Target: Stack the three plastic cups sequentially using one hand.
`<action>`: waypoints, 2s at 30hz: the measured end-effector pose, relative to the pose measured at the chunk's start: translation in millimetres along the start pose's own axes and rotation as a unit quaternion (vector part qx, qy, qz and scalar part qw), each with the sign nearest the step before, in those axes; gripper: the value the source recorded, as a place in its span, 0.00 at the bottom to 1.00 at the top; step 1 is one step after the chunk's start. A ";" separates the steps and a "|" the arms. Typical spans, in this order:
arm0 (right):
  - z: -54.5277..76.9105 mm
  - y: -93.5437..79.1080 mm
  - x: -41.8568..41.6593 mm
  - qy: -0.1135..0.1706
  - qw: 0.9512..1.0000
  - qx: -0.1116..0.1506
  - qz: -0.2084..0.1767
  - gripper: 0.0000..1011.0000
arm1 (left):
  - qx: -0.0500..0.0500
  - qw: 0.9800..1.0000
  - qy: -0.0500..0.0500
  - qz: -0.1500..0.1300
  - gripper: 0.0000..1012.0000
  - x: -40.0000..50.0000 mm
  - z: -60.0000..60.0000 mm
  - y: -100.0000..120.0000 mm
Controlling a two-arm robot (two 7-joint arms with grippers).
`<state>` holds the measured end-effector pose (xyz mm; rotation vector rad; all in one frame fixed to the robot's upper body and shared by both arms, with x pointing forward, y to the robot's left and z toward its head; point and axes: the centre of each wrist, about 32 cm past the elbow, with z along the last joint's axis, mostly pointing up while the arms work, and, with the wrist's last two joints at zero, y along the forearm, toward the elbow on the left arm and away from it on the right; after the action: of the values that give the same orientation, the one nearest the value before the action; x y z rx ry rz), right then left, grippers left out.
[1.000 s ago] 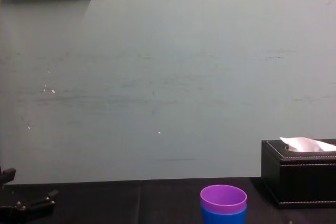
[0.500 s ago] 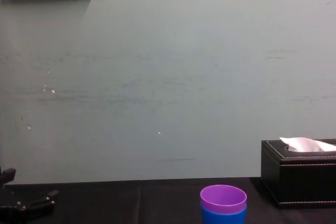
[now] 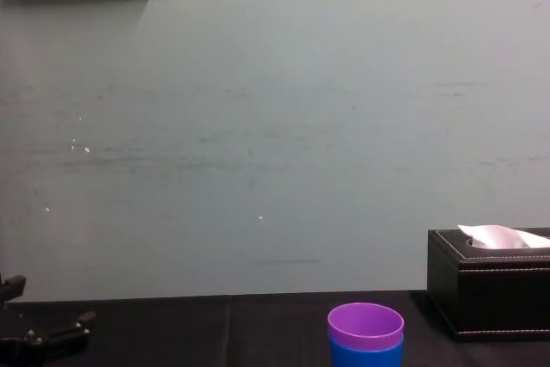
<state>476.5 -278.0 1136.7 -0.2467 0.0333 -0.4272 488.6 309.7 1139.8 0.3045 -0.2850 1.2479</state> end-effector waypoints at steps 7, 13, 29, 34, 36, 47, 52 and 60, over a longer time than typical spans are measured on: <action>0.9 11.0 1.1 0.005 1.000 0.001 0.005 0.99 | 0.000 1.000 0.000 0.000 1.00 0.0 0.0 0.0; 2.5 22.8 1.7 0.009 1.000 0.004 0.010 0.99 | 0.000 1.000 0.000 0.000 1.00 0.0 0.0 0.0; 2.7 28.9 1.3 0.009 1.000 0.005 0.008 0.91 | 0.000 1.000 0.000 0.000 1.00 0.0 0.0 0.0; 2.9 28.6 1.3 0.008 1.000 0.005 0.008 0.78 | 0.000 1.000 0.000 0.000 1.00 0.0 0.0 0.0; 2.9 28.5 1.4 0.008 1.000 0.005 0.008 0.76 | 0.000 1.000 0.000 0.000 1.00 0.0 0.0 0.0; 3.0 28.0 1.4 0.009 1.000 0.006 0.008 0.73 | 0.000 1.000 0.000 0.000 1.00 0.0 0.0 0.0; 3.0 27.9 1.4 0.008 1.000 0.006 0.008 0.73 | 0.000 1.000 0.000 0.000 1.00 0.0 0.0 0.0; 5.1 27.6 0.5 0.007 1.000 0.007 0.007 0.73 | 0.000 1.000 0.000 0.000 1.00 0.0 0.0 0.0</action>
<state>488.5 -252.8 1134.9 -0.2301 0.0453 -0.4158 488.6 309.7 1139.8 0.3045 -0.2850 1.2479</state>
